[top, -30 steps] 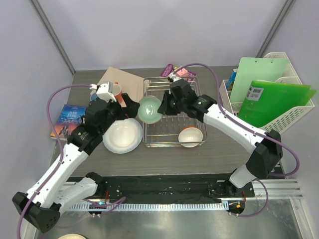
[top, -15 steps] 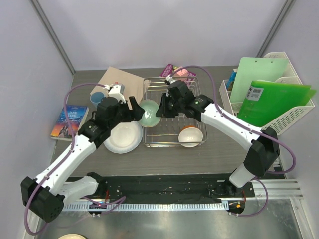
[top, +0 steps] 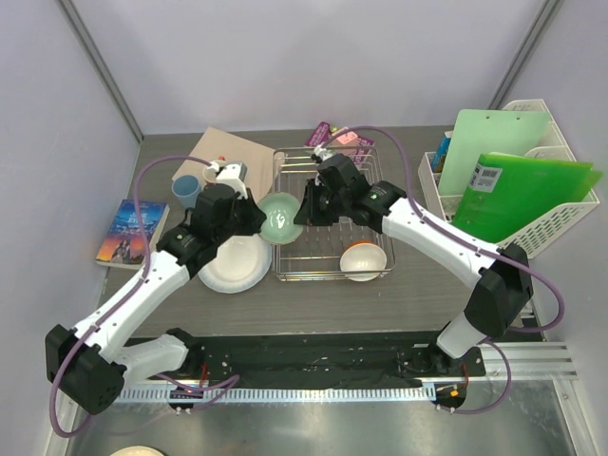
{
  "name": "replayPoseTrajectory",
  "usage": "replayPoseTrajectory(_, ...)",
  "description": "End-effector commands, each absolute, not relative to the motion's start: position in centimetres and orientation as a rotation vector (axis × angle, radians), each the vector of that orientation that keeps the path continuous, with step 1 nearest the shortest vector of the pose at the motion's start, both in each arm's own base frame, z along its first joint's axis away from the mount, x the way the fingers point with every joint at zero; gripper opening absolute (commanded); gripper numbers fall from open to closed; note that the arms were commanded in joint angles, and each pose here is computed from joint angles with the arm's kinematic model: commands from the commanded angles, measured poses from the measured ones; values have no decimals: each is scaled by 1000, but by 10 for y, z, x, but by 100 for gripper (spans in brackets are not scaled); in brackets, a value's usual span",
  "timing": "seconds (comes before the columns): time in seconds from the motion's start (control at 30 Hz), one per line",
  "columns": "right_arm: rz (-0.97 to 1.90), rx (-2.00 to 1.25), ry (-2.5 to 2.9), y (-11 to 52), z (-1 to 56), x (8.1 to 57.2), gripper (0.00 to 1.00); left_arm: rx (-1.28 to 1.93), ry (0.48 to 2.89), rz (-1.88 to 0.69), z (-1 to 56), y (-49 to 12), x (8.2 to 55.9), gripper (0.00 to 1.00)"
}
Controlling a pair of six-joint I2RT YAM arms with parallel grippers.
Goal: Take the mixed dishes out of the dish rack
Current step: Pick up the bowl from the dish rack.
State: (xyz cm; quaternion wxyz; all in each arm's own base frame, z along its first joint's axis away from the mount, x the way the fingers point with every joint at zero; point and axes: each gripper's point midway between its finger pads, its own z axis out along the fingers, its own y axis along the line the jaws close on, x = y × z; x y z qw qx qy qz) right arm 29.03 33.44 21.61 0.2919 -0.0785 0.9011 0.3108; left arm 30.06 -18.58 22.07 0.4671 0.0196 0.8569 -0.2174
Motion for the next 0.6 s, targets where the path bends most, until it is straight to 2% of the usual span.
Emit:
replayPoseTrajectory(0.0,976,-212,2216,342,280,294,7,43,2053,-572,244,-191,306,0)
replayPoseTrajectory(0.03,984,-215,2206,342,281,294,14,36,2053,-576,245,-192,306,0)
replayPoseTrajectory(0.07,1004,-218,2189,344,285,293,30,35,2054,-581,244,-193,306,0)
replayPoseTrajectory(0.17,1011,-223,2188,343,280,291,50,11,2043,-587,249,-193,308,0)
replayPoseTrajectory(0.27,1004,-233,2174,341,282,290,58,-2,2028,-595,255,-194,312,0)
replayPoseTrajectory(0.37,987,-235,2159,336,284,289,62,-16,2023,-604,261,-197,316,0)
replayPoseTrajectory(0.57,853,-162,2091,304,291,293,65,-54,1983,-566,282,-194,331,0)
